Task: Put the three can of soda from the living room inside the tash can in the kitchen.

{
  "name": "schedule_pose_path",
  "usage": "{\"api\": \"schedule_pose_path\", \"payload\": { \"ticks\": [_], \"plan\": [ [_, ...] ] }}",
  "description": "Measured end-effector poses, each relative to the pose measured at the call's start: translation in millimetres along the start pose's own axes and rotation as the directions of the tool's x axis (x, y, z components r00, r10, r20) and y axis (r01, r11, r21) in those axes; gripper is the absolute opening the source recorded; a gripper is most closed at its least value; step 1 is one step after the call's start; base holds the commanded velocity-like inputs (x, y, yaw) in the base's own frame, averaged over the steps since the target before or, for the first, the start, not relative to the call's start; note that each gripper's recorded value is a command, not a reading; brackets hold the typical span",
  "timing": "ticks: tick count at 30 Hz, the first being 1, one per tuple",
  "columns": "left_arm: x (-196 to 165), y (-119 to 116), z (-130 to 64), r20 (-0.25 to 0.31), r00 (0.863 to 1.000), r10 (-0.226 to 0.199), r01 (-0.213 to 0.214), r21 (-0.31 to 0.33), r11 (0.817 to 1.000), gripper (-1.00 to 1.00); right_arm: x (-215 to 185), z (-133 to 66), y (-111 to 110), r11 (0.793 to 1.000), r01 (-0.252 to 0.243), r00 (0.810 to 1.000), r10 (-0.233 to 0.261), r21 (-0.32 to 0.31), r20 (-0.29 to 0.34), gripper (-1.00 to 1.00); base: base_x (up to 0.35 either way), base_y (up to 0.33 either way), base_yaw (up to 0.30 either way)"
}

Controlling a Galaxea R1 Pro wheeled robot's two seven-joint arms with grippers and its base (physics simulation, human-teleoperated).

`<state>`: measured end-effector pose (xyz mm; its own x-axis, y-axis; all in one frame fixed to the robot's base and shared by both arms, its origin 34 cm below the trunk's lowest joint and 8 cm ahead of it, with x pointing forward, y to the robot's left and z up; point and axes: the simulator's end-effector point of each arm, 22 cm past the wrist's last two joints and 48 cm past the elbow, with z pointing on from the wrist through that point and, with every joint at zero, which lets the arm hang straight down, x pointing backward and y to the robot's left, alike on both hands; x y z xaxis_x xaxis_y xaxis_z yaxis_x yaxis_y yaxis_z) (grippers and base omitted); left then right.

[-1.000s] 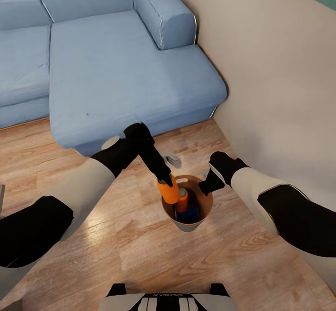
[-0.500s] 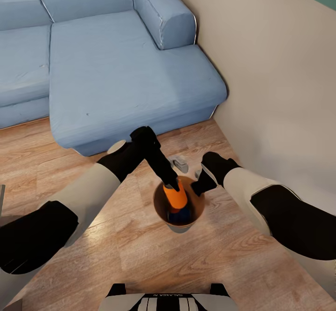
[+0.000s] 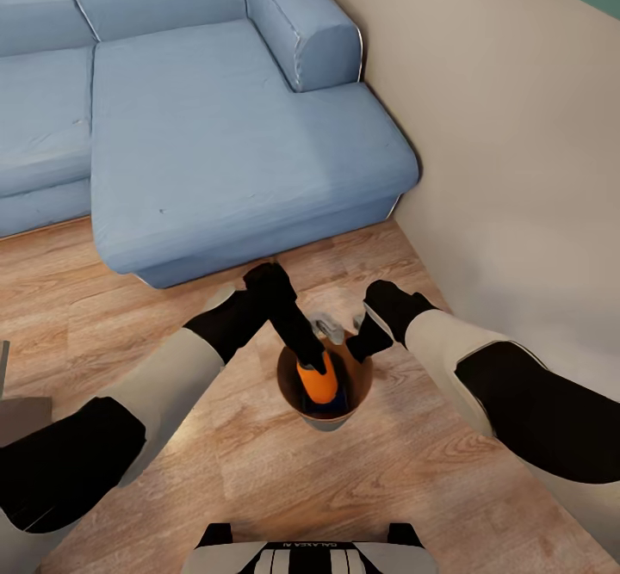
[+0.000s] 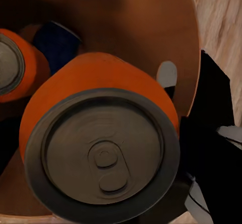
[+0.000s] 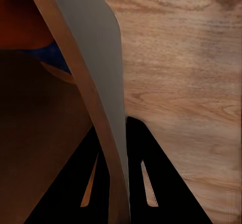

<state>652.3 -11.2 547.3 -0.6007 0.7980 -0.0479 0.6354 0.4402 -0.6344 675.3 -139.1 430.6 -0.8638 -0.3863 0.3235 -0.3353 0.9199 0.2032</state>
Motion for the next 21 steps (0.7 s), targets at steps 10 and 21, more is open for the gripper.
{"api": "schedule_pose_path", "payload": {
  "ticks": [10, 21],
  "plan": [
    [9.2, 0.9, 17.2, -0.011, 1.0, -0.008, 0.008, -0.02, 1.0, -1.0, -3.1, -0.6, 10.3, 1.0, 0.008, 1.0, -0.008, -0.014, 0.005, -1.0, 0.0, 0.0, 0.0],
    [20.9, -1.3, 31.6, -0.031, 0.999, -0.02, 0.02, -0.015, 1.0, -1.0, -2.7, -0.5, 9.6, 1.0, 0.009, 1.0, -0.009, -0.011, 0.004, -1.0, 0.0, 0.0, 0.0]
  ]
}}
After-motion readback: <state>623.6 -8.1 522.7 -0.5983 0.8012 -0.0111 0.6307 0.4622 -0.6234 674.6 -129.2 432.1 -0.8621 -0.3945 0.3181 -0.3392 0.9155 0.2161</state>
